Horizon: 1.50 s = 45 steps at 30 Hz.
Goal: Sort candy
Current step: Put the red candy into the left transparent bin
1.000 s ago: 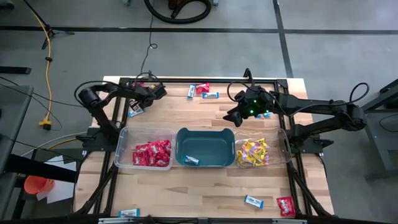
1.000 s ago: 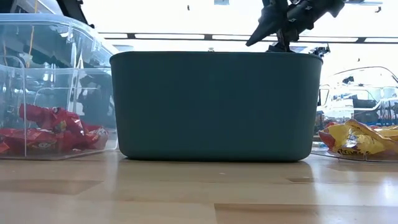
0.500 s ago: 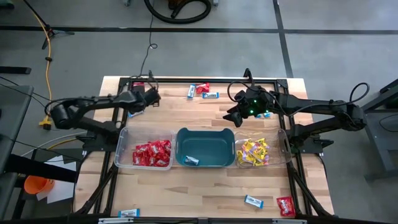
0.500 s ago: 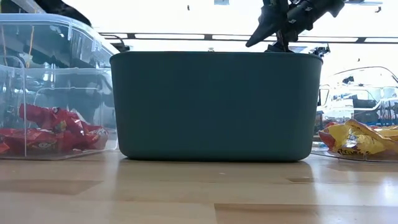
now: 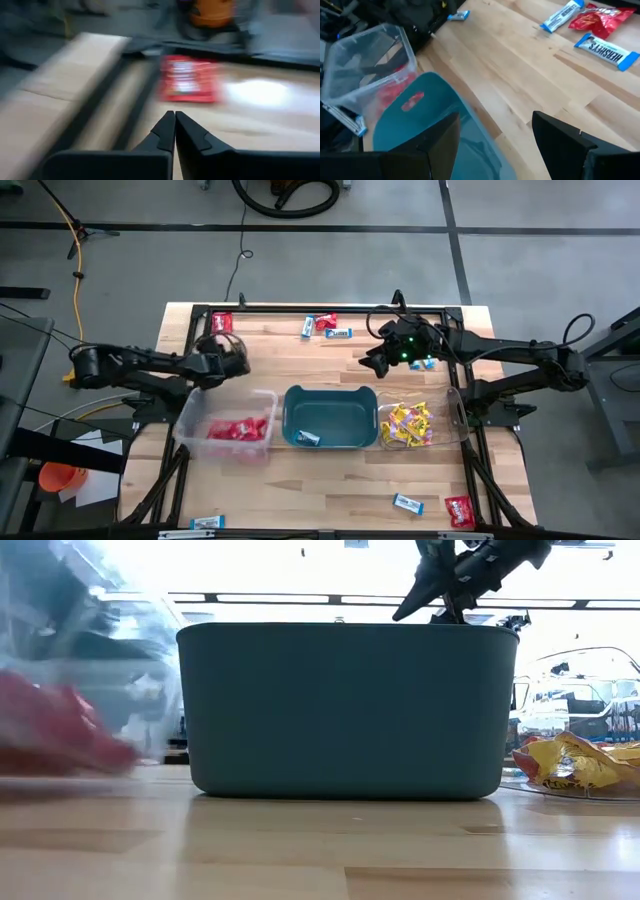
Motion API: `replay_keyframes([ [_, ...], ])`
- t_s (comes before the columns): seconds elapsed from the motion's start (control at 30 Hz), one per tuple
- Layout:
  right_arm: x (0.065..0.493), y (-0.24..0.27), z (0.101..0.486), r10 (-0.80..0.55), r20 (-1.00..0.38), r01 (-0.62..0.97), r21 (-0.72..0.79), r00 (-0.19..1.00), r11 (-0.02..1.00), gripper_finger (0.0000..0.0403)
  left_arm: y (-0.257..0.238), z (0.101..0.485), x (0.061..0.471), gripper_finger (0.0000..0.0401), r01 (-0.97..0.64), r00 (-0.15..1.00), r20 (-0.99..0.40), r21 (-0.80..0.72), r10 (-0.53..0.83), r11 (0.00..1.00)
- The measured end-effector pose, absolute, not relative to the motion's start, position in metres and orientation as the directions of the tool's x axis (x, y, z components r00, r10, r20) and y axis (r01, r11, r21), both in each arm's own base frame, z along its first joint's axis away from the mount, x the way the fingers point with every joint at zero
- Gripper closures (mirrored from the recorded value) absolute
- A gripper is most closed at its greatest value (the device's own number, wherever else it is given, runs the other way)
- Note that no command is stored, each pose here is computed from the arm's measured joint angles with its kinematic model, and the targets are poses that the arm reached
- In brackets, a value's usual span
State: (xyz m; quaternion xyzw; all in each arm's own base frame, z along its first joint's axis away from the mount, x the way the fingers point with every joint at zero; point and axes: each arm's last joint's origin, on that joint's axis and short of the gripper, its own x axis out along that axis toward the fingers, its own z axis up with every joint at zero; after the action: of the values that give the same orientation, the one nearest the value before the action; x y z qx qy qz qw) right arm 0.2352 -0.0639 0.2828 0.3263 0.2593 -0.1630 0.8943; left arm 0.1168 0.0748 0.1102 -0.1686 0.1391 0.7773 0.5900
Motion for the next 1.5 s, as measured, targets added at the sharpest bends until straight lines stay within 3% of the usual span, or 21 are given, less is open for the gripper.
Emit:
replay_keyframes([
  [0.17, 0.234, -0.072, 0.285, -0.152, -0.553, 0.489, 0.536, 0.819, 0.688, 0.016, 0.084, 0.098, 0.109, 0.0401, -0.95, -0.285, -0.345, -0.024, 0.894, -0.312],
  [0.43, 0.232, -0.077, 0.285, -0.173, -0.553, 0.531, 0.596, 0.815, 0.602, 0.016, 0.093, 0.108, 0.121, 0.0401, -0.975, -0.199, -0.348, -0.026, 0.916, -0.222],
  [0.63, 0.234, -0.078, 0.287, -0.178, -0.525, 0.526, 0.644, 0.832, 0.555, 0.016, 0.1, 0.142, 0.157, 0.0401, -0.989, 0.105, -0.447, -0.138, 0.888, 0.047],
  [0.77, 0.239, -0.08, 0.295, -0.194, -0.438, 0.464, 0.679, 0.878, 0.569, 0.016, 0.121, 0.19, 0.178, 0.0401, -0.972, 0.221, -0.529, -0.048, 0.819, 0.231],
  [0.9, 0.245, -0.084, 0.3, -0.216, -0.369, 0.423, 0.694, 0.904, 0.583, 0.016, 0.163, 0.245, 0.182, 0.0401, -0.961, 0.158, -0.559, 0.102, 0.814, 0.257],
  [1.03, 0.249, -0.085, 0.295, -0.217, -0.38, 0.432, 0.689, 0.899, 0.582, 0.016, 0.221, 0.272, 0.17, 0.0401, -0.953, 0.106, -0.675, 0.14, 0.73, 0.268],
  [1.2, 0.248, -0.084, 0.292, -0.176, -0.417, 0.42, 0.618, 0.892, 0.664, 0.016, 0.269, 0.261, 0.148, 0.0401, -0.954, -0.068, -0.908, 0.181, 0.414, 0.241],
  [1.5, 0.242, -0.089, 0.286, -0.071, -0.464, 0.32, 0.484, 0.883, 0.815, 0.016, 0.288, 0.206, 0.145, 0.0401, -0.954, -0.253, -0.962, 0.266, 0.105, 0.14],
])
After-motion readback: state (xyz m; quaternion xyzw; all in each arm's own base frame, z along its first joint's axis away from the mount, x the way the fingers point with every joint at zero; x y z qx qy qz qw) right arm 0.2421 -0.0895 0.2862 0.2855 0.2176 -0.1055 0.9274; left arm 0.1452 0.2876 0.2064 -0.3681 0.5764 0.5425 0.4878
